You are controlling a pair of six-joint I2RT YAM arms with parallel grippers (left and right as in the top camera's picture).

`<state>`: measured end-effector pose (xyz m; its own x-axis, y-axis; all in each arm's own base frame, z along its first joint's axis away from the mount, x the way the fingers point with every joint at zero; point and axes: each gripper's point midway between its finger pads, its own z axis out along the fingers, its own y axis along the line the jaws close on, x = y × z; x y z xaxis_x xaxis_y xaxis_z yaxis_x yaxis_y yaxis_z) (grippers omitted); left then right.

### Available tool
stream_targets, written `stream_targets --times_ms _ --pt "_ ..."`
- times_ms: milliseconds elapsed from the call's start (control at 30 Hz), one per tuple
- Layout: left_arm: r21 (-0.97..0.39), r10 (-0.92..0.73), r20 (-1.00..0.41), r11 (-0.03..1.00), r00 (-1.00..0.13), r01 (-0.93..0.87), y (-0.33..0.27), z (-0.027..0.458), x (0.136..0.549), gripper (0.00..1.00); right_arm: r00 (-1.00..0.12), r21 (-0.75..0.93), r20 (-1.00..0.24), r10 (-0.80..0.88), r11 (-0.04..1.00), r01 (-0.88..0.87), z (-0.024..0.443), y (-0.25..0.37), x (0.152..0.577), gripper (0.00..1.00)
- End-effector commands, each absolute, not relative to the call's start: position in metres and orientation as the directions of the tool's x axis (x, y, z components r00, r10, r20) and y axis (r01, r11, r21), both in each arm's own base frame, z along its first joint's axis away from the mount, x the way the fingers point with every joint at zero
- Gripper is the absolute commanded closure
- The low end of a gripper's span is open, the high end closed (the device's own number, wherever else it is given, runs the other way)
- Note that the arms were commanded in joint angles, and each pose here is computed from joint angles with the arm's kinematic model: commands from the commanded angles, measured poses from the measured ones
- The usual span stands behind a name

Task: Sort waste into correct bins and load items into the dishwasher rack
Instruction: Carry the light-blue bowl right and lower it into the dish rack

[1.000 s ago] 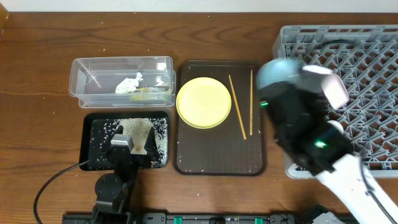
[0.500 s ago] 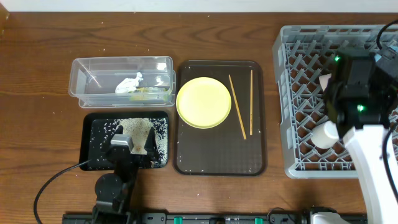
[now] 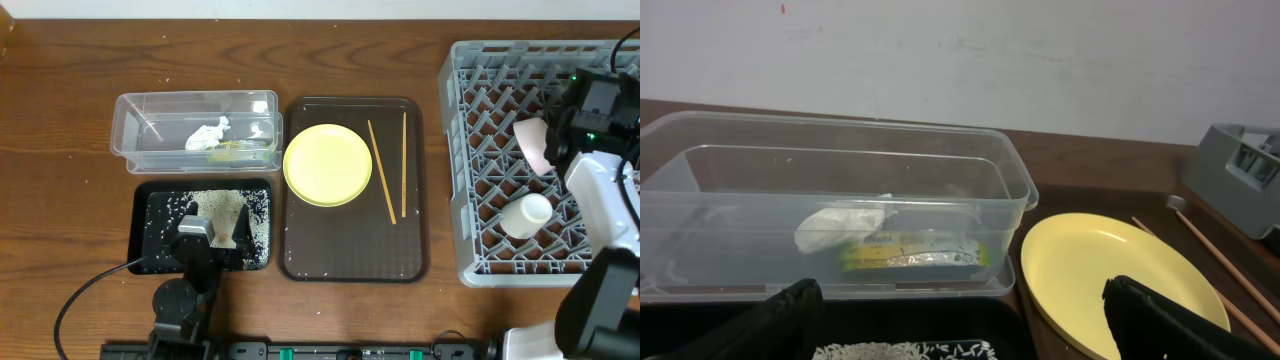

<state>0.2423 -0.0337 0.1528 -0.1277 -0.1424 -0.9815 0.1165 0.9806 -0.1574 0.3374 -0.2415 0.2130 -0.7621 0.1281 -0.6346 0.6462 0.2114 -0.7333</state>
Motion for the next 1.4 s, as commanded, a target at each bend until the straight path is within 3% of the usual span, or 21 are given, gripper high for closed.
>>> stream_targets --times_ms 0,267,300,400,433,533,700,1000,1267,1367 --pt "-0.153 -0.135 -0.977 0.983 -0.167 0.1 -0.031 0.138 0.242 0.08 -0.826 -0.801 -0.549 0.131 0.199 0.564 0.203 -0.25 0.337 0.99" --pt "-0.153 -0.135 -0.977 0.983 -0.167 0.1 -0.031 0.138 0.242 0.08 -0.913 -0.879 -0.399 0.088 0.244 0.409 0.162 -0.241 0.357 0.98" --pt "-0.152 -0.134 -0.977 0.983 -0.166 0.1 -0.031 0.138 0.242 0.08 -0.912 -0.877 -0.403 0.075 0.255 0.408 0.162 -0.236 0.361 0.96" --pt "-0.153 -0.135 -0.977 0.983 -0.167 0.1 -0.031 0.138 0.242 0.08 -0.902 -0.861 -0.431 0.028 0.285 0.42 0.164 -0.22 0.375 0.78" --pt "-0.153 -0.135 -0.977 0.983 -0.167 0.1 -0.031 0.138 0.242 0.08 -0.898 -0.858 -0.439 0.015 0.291 0.424 0.166 -0.215 0.378 0.78" --pt "-0.152 -0.134 -0.977 0.983 -0.166 0.1 -0.031 0.138 0.242 0.08 -0.894 -0.854 -0.448 -0.013 0.302 0.423 0.169 -0.203 0.385 0.95" --pt "-0.153 -0.135 -0.977 0.983 -0.167 0.1 -0.031 0.138 0.242 0.08 -0.892 -0.854 -0.449 -0.045 0.316 0.414 0.173 -0.189 0.39 0.99" --pt "-0.153 -0.135 -0.977 0.983 -0.167 0.1 -0.031 0.138 0.242 0.08 -0.842 -0.808 -0.536 -0.055 0.321 0.494 0.199 -0.187 0.391 0.99" --pt "-0.153 -0.135 -0.977 0.983 -0.167 0.1 -0.031 0.138 0.242 0.08 -0.767 -0.728 -0.636 -0.086 0.397 0.559 0.227 -0.18 0.397 0.99" --pt "-0.153 -0.135 -0.977 0.983 -0.167 0.1 -0.031 0.138 0.242 0.08 -0.726 -0.679 -0.678 -0.118 0.477 0.557 0.238 -0.166 0.403 0.85"
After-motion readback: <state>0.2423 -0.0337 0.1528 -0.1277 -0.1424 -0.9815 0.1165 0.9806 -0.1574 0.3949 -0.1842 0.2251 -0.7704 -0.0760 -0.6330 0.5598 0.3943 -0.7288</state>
